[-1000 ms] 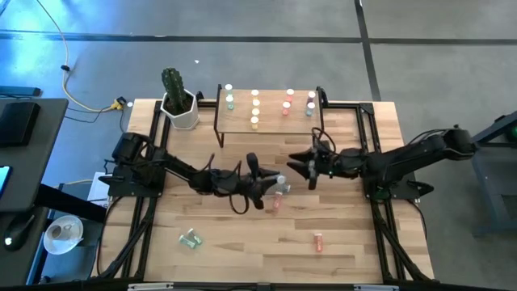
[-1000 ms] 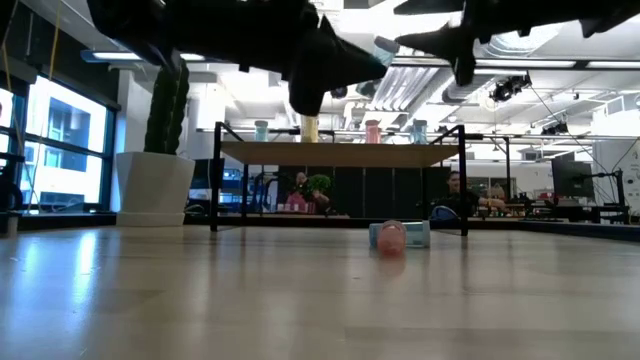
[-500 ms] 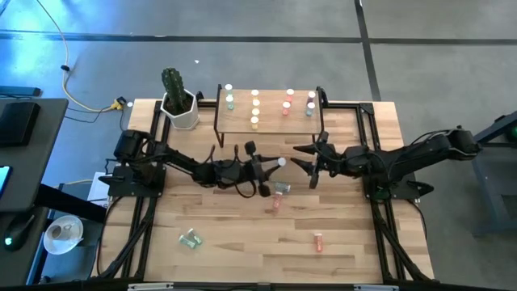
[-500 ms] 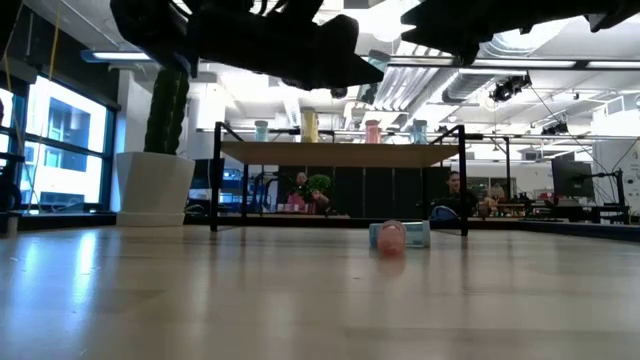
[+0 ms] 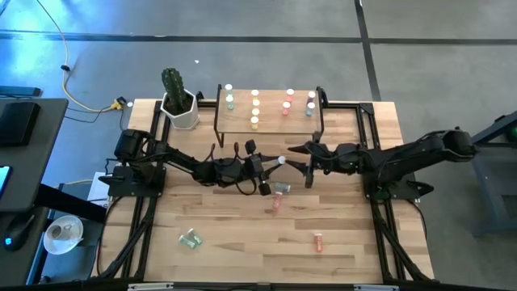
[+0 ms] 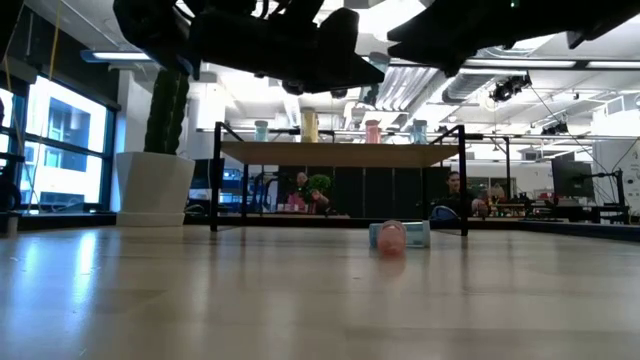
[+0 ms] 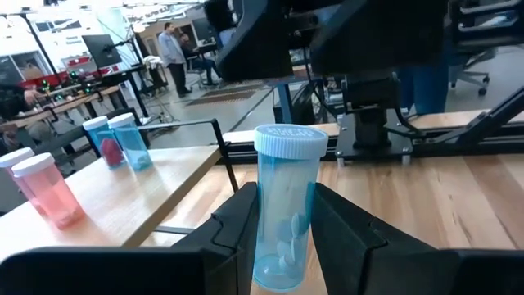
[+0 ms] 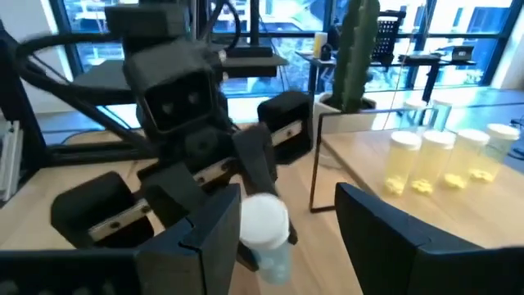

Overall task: Pick and place medicine bottles onto shelf by color
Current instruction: Put the right blue pill bottle on the shelf aligned with the other blue pill bottle

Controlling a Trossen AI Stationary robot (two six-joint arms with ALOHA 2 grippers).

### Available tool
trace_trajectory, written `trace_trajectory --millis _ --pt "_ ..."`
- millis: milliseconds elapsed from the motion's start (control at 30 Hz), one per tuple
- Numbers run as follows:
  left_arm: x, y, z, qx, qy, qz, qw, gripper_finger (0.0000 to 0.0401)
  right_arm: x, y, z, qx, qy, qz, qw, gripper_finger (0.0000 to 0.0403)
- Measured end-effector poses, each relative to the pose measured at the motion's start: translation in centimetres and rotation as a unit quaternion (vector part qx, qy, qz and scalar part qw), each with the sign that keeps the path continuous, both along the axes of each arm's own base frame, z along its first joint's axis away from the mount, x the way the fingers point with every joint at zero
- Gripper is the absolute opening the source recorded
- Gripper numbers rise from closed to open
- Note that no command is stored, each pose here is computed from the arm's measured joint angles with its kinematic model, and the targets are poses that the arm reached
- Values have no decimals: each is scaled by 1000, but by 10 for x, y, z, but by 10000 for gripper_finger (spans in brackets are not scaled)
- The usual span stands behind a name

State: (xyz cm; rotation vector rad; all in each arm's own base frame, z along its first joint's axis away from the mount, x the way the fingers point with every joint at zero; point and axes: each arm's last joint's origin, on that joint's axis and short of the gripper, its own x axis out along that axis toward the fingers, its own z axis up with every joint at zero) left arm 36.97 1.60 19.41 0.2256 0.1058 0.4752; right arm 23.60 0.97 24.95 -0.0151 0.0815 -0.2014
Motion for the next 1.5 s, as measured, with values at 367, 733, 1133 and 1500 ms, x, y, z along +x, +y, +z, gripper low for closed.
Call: trace_trajectory --millis 367,733,1133,1500 --pt "0 0 0 1 1 2 1000 92 9 2 -8 -9 5 6 1000 191" --pt "0 0 0 -3 -3 2 1000 92 23 3 -25 -39 23 9 999 191" --pt "0 0 0 -2 -2 2 1000 92 25 3 -24 -43 15 8 999 157" --pt "0 0 0 -2 -2 1 1000 92 24 3 -26 -42 21 8 999 106"
